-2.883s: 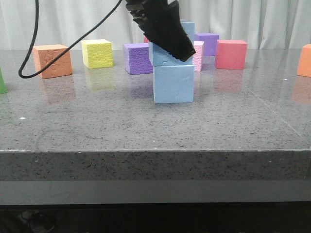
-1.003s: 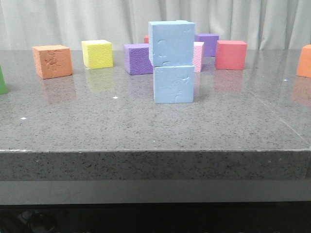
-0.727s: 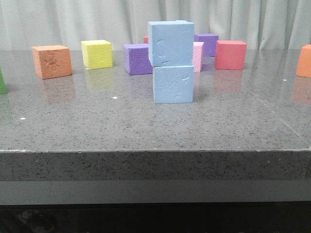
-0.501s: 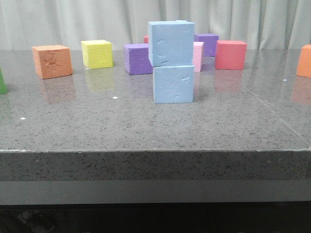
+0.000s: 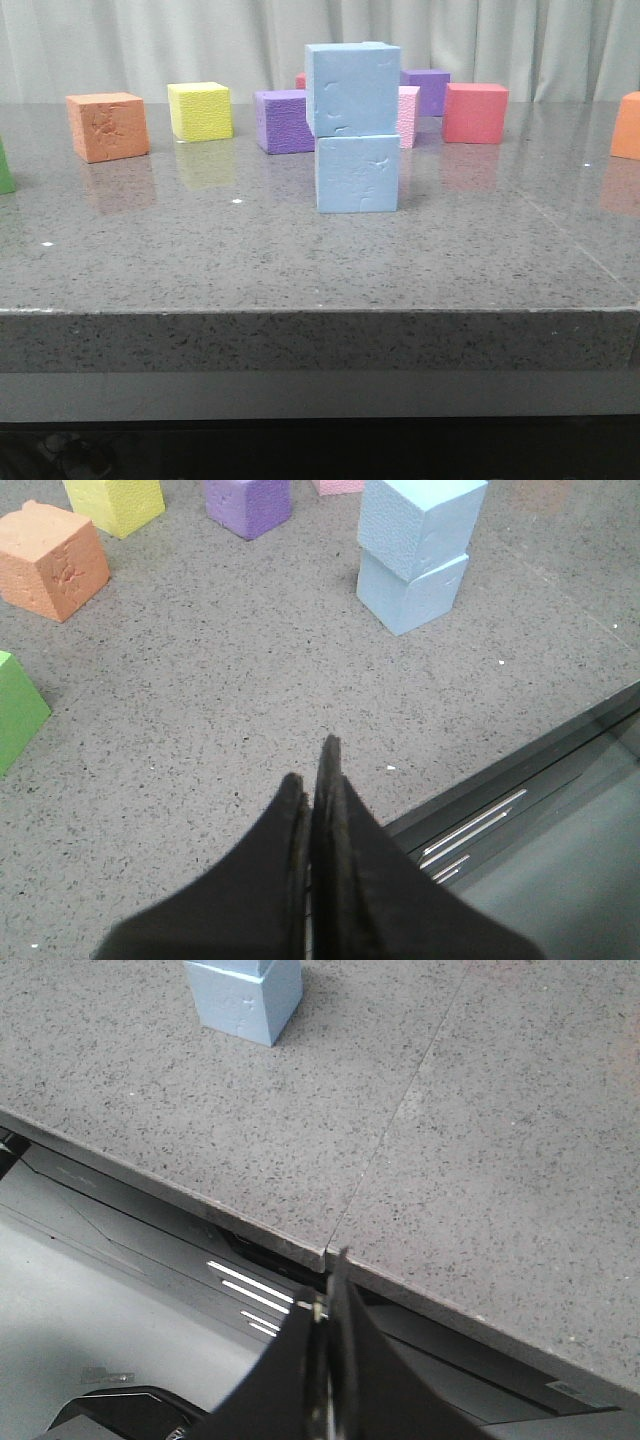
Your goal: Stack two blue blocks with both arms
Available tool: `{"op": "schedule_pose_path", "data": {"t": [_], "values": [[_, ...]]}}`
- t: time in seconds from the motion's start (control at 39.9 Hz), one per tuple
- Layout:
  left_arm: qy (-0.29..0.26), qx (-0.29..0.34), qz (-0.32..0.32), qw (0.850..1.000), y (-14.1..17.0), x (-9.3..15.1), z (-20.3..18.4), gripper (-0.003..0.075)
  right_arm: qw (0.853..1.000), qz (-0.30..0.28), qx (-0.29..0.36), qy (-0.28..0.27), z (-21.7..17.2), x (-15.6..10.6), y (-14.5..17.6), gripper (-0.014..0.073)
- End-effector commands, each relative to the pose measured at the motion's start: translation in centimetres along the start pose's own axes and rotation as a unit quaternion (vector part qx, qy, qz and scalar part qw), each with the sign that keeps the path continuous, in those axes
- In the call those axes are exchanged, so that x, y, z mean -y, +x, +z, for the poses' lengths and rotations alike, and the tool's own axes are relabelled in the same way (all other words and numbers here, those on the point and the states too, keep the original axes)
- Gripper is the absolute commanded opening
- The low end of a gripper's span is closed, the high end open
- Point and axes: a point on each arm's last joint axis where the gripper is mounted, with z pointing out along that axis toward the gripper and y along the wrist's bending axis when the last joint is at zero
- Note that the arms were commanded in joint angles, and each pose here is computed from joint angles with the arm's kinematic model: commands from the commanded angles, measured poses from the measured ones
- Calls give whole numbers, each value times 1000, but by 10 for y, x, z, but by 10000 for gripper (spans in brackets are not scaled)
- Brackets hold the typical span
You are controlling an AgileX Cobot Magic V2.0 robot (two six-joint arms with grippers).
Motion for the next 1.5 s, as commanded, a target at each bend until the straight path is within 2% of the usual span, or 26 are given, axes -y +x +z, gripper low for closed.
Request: {"op": "schedule_pose_path", "data": {"t": [0.0, 0.23, 0.35, 0.4, 0.5, 0.63, 0.75, 0.9, 1.1, 1.23, 1.48], "values": [[0, 49, -3, 999, -13, 0, -5, -18, 999, -3, 43, 5, -5, 1, -11, -69], [4, 59, -5, 998, -11, 1, -7, -18, 999, -3, 43, 5, -5, 1, -11, -69], [-17, 93, -36, 995, 6, -4, -15, -18, 999, -3, 42, 5, -5, 1, -11, -69], [-47, 115, -41, 991, 17, -10, -18, -18, 999, -3, 42, 5, -5, 1, -11, -69], [-111, 172, -58, 977, 40, -18, -25, -18, 999, -3, 42, 5, -5, 1, -11, -69], [-192, 226, -46, 954, 79, -25, -19, -18, 999, -3, 42, 5, -5, 1, -11, -69], [-222, 259, -48, 939, 115, -27, -5, -18, 999, -3, 41, 5, -5, 1, -11, -69], [-231, 293, -41, 927, 147, -30, 16, -18, 999, -3, 41, 5, -5, 1, -11, -69], [-232, 328, -32, 915, 167, -31, 28, -18, 999, -3, 41, 5, -5, 1, -11, -69], [-234, 319, -35, 918, 169, -31, 28, -18, 999, -3, 41, 5, -5, 1, -11, -69], [-243, 322, -52, 913, 169, -32, 27, -18, 999, -3, 40, 5, -5, 1, -11, -69]]}}
